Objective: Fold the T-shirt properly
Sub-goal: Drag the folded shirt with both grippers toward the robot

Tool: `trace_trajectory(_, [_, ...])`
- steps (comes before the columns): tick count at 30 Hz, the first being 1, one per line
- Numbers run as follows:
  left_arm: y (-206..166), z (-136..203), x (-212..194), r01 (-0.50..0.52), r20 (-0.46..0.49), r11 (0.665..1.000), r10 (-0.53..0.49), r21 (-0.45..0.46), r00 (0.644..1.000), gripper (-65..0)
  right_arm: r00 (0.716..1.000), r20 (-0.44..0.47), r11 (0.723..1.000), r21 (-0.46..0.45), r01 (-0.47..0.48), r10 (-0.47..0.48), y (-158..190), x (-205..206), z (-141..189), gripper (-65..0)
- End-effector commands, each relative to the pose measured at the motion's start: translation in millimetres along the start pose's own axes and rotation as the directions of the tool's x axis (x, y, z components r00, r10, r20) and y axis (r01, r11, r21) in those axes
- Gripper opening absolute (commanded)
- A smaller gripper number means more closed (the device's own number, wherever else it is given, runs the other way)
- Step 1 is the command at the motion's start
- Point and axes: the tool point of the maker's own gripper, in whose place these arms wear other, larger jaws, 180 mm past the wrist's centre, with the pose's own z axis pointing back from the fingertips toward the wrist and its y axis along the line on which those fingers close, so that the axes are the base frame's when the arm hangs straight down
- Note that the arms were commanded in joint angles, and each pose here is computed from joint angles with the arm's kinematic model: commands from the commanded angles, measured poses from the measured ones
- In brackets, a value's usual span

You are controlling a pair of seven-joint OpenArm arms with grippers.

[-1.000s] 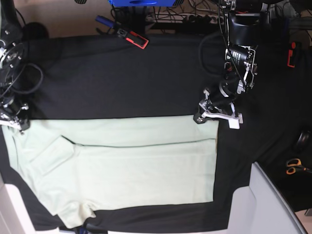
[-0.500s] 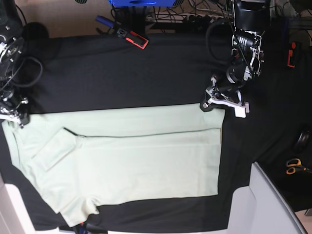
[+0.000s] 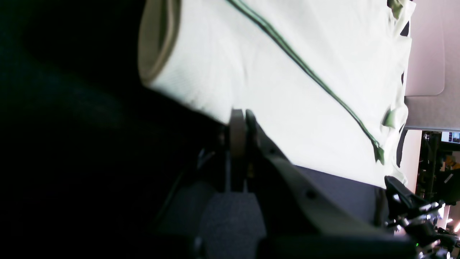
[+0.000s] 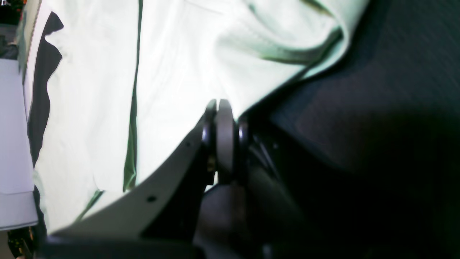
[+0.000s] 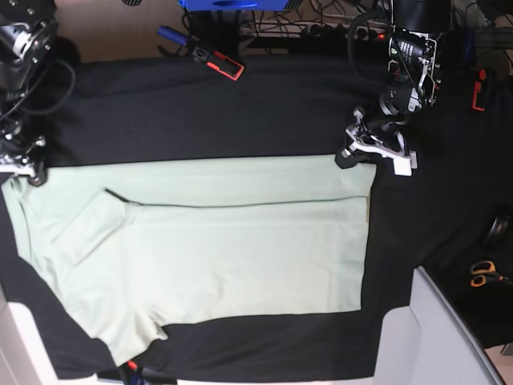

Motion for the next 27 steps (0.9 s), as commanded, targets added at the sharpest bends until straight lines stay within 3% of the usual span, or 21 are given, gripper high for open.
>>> trace_trajectory(1, [20.3, 10.3, -5.9, 0.016, -0.025, 0.997, -0.014, 0.069, 1.000, -65.0, 1.000, -0.007, 0.998, -0.062, -0.017, 0.016, -18.5, 4.4, 8.6, -64.7])
trace_trajectory(12, [17.6, 44.9, -13.6, 0.094, -0.030, 0.994, -0.093, 0.054, 0.995, -65.0, 0.996, -0.036, 0.992, -0.086, -0.089, 0.086, -25.0, -0.8, 53.2, -64.7])
trace_trajectory(21, [43.4, 87.8, -0.2, 0.075, 0.043, 0.989, -0.081, 0.126, 0.996, -65.0, 0.989, -0.043, 0.983, -0.107, -0.147, 0.143, -25.1, -8.1, 80.0, -64.7])
trace_trajectory(27, [57.0, 99.6, -2.6, 0.091, 0.036, 0.981, -0.099, 0.169, 0.994, -65.0, 0.988, -0.058, 0.983, -0.114, -0.146, 0.140, -28.1, -23.2, 88.2, -64.7])
